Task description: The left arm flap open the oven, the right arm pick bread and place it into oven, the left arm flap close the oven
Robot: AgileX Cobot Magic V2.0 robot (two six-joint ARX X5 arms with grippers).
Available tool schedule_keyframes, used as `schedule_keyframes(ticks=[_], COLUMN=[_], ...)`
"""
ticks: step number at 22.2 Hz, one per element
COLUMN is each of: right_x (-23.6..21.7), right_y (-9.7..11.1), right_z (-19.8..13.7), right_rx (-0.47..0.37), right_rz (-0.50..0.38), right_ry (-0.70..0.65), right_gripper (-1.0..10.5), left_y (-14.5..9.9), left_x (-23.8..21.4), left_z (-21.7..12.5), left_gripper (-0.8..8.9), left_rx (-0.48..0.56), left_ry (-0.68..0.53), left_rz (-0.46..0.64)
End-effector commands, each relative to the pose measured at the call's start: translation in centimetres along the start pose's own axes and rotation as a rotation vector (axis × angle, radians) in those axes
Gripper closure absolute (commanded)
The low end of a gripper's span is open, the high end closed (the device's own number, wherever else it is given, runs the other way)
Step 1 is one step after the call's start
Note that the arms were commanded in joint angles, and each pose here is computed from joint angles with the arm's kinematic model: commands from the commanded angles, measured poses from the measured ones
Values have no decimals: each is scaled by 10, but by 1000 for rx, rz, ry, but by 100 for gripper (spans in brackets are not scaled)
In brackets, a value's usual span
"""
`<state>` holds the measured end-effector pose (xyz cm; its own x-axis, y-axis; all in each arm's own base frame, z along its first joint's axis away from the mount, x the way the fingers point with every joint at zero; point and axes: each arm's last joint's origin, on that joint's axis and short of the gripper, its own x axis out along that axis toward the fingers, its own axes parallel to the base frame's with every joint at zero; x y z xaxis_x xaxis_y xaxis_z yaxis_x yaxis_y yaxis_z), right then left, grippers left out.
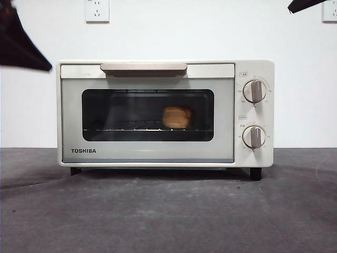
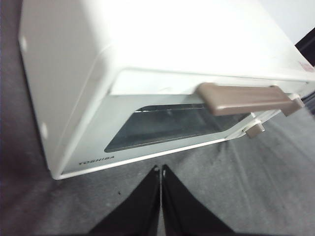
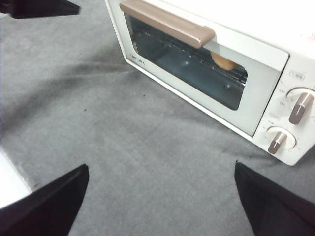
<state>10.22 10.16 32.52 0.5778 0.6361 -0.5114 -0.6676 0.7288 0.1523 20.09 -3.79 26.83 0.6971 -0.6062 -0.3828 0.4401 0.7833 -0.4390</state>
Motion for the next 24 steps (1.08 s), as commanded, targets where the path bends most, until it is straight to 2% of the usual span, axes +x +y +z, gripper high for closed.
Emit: schedule_keyframes(ticks=[1, 5, 11, 16, 24], right_x=[-1, -1, -1, -1, -1], right_y=[2, 2, 2, 2, 2], right_z=[5, 7, 7, 7, 7], right_rx=[5, 4, 5, 9, 19], right_rz=[8, 12, 9, 9, 10], right_ry=[-29, -55, -55, -55, -54], right_gripper=[474, 474, 474, 474, 474], left_y=[-20, -46, -72, -81, -82], left_x=[-18, -47, -82, -99, -105], left_z=[13, 24, 34, 31, 23], left_gripper=[801, 801, 801, 802, 802], left_rx=[118, 171, 230, 237, 244], left_ry=[-24, -26, -19, 31, 75], left_rz=[34, 51, 48, 48, 53])
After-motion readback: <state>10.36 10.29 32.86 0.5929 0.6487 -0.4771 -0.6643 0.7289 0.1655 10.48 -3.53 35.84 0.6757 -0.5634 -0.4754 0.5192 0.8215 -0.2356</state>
